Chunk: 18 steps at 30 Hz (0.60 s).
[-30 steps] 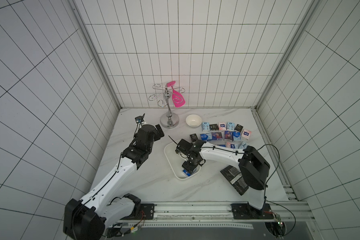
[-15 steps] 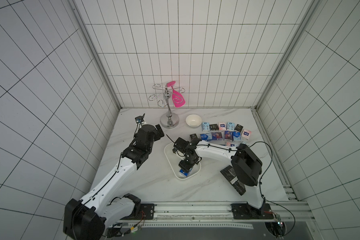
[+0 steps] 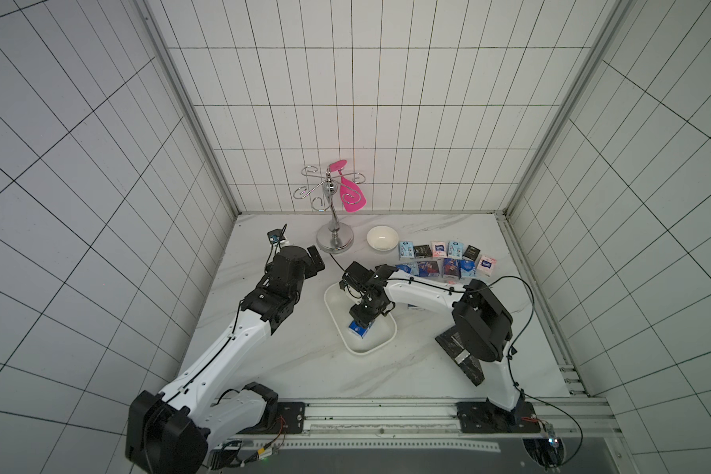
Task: Take the pocket tissues out of the storage box
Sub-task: Pick up the pocket tissues from the storage box.
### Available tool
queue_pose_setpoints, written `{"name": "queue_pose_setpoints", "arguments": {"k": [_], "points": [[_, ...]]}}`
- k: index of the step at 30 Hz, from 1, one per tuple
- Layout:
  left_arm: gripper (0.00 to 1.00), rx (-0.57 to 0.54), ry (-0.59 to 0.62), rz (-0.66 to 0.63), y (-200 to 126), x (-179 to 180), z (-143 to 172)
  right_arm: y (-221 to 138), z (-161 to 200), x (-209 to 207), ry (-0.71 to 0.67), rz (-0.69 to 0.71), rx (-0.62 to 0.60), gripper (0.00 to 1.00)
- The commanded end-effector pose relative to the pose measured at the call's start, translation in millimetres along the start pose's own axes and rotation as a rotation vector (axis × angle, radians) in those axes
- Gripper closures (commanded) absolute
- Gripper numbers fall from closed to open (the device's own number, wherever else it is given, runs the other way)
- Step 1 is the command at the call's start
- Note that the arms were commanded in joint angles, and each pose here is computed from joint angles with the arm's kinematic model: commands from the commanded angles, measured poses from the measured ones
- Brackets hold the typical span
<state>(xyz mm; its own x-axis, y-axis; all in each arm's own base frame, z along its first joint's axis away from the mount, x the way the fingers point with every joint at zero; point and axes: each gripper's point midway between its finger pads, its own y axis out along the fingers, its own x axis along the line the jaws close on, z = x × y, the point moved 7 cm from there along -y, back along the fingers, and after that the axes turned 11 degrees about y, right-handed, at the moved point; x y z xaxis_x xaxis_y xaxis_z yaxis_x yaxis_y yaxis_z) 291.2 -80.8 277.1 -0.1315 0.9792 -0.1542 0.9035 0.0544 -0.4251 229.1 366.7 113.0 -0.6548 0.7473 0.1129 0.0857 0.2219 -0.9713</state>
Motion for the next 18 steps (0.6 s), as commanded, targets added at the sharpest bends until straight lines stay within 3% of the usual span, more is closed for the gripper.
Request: {"name": "queue_pose_setpoints", "arguments": {"k": [1,12,18], "points": [[0.02,0.008,0.005,-0.007,3,2,3,-4,-22,-10,0.01,0.065,-0.065,0.46],[0.01,0.004,0.002,0.001,1,1,2,-55,-24,-6,-0.031,0.027,-0.17,0.34],[0.01,0.002,0.001,0.003,0,1,1,-38,-17,-1,-0.044,-0.011,-0.157,0.28]]}}
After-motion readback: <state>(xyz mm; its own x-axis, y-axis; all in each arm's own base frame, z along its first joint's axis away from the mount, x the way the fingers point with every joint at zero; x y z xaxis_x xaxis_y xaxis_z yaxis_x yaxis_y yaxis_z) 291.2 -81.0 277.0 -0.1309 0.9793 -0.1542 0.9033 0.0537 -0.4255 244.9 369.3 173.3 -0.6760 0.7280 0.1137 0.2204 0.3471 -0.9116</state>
